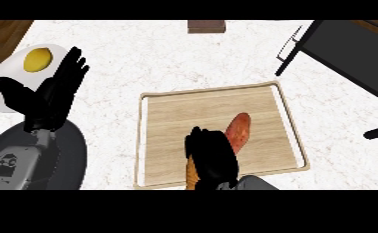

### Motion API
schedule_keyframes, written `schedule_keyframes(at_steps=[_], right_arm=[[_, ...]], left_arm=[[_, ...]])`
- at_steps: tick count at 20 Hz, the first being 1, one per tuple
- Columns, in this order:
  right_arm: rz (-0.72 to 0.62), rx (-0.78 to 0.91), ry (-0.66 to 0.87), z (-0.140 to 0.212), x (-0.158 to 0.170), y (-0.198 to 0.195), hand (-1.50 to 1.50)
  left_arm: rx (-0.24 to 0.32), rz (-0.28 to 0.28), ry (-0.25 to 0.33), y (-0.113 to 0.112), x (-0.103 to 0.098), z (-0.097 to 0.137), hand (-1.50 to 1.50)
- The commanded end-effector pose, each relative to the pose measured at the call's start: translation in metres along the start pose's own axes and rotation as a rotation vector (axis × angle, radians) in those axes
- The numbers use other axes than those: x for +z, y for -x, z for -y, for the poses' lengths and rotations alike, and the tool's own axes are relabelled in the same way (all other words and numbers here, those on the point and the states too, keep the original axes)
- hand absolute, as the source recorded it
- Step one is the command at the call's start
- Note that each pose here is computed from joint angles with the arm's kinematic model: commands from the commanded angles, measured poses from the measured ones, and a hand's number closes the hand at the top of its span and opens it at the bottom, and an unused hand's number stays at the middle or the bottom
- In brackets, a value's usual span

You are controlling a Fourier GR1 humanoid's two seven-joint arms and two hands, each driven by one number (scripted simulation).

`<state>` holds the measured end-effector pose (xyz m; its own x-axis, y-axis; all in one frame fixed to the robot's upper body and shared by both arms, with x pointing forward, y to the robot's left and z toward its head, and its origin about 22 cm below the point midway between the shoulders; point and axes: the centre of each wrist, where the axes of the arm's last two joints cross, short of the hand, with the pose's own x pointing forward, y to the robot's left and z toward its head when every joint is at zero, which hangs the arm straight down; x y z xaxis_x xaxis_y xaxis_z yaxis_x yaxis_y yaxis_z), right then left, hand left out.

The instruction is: Pick the croissant from the tray and place it in the tiered shelf

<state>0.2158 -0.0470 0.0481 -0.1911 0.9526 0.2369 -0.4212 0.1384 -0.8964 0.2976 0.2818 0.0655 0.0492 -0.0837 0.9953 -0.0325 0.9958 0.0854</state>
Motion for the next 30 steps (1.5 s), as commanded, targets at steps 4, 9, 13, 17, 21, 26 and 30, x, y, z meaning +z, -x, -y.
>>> schedule_keyframes(at_steps=[4, 9, 13, 17, 21, 26, 30], right_arm=[[0.372, 0.088, -0.121, -0.046, 0.108, 0.038, 1.5], [0.459, -0.145, 0.073, 0.003, 0.161, 0.05, 1.5], [0.528, -0.33, 0.257, 0.035, 0.184, 0.048, 1.5], [0.516, -0.401, 0.394, 0.065, 0.204, 0.057, 1.5], [0.489, -0.448, 0.46, 0.086, 0.219, 0.065, 1.5], [0.417, -0.386, 0.604, 0.109, 0.208, 0.076, 1.5], [0.345, -0.355, 0.607, 0.117, 0.203, 0.088, 1.5]], left_arm=[[0.006, -0.012, -0.031, 0.002, 0.008, -0.016, 0.0], [0.014, -0.017, -0.033, 0.002, 0.005, -0.014, 0.0], [-0.001, -0.013, -0.03, 0.009, 0.005, -0.005, 0.0], [-0.012, -0.004, -0.054, 0.01, 0.009, -0.014, 0.0], [-0.002, -0.01, -0.045, 0.005, 0.01, -0.017, 0.0], [-0.007, -0.003, -0.034, 0.003, 0.011, -0.014, 0.0], [0.014, -0.018, -0.03, 0.001, 0.009, -0.011, 0.0]])
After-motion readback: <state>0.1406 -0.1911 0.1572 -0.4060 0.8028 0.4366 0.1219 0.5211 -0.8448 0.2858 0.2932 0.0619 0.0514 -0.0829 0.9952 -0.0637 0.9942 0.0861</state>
